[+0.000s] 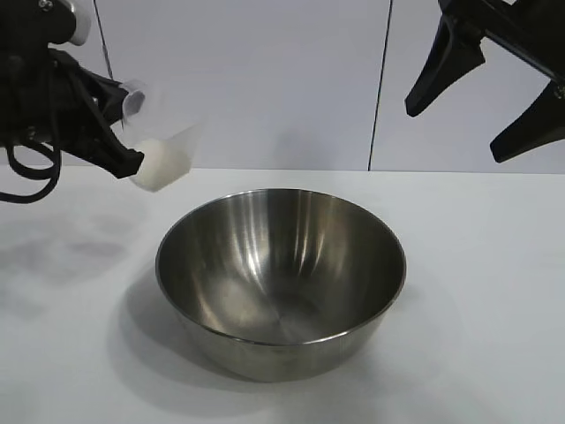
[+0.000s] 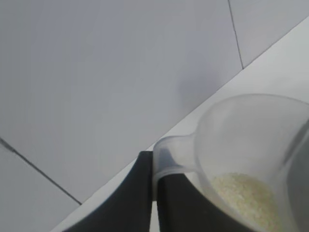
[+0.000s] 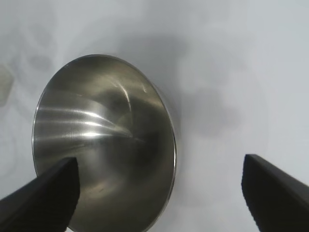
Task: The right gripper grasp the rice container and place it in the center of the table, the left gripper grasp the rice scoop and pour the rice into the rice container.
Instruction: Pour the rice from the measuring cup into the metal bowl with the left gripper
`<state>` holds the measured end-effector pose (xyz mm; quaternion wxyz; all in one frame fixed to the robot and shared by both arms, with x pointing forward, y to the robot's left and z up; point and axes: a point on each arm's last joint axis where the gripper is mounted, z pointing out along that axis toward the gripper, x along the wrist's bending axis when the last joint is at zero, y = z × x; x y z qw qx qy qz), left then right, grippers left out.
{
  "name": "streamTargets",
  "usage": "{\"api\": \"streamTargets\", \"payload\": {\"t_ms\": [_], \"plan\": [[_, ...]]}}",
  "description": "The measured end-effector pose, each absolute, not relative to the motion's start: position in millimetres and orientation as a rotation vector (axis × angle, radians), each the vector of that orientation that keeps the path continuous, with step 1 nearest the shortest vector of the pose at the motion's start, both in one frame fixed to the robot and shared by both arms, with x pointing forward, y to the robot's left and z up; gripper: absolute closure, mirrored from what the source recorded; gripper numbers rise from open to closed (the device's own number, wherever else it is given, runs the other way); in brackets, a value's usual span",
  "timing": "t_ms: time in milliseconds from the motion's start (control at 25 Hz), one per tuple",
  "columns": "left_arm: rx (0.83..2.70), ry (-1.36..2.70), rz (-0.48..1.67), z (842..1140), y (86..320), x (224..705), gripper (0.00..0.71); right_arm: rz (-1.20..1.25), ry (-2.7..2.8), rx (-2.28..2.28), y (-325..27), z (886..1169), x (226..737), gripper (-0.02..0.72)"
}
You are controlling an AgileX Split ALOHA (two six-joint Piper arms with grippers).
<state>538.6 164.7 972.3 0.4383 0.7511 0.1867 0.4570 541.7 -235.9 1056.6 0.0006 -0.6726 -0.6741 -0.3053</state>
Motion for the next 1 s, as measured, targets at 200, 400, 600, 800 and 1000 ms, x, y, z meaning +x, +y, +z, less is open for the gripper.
{"api": "streamTargets", "payload": {"t_ms": [200, 400, 600, 800, 1000], "plan": [[1.957, 0.337, 1.165, 977, 150, 540, 0.701, -0.959, -2.117, -2.112, -236, 1057, 542, 0.072], [2.007, 0.229, 1.160, 980, 133, 536, 0.701, -0.959, -2.117, -2.112, -236, 1057, 542, 0.072], [2.042, 0.106, 1.194, 981, 122, 532, 0.701, -0.959, -2.117, -2.112, -236, 1057, 542, 0.072], [2.089, -0.027, 1.224, 979, 115, 527, 0.701, -0.959, -2.117, -2.112, -236, 1057, 542, 0.072], [2.109, -0.172, 1.272, 979, 108, 522, 0.701, -0.959, -2.117, -2.112, -236, 1057, 542, 0.072]]}}
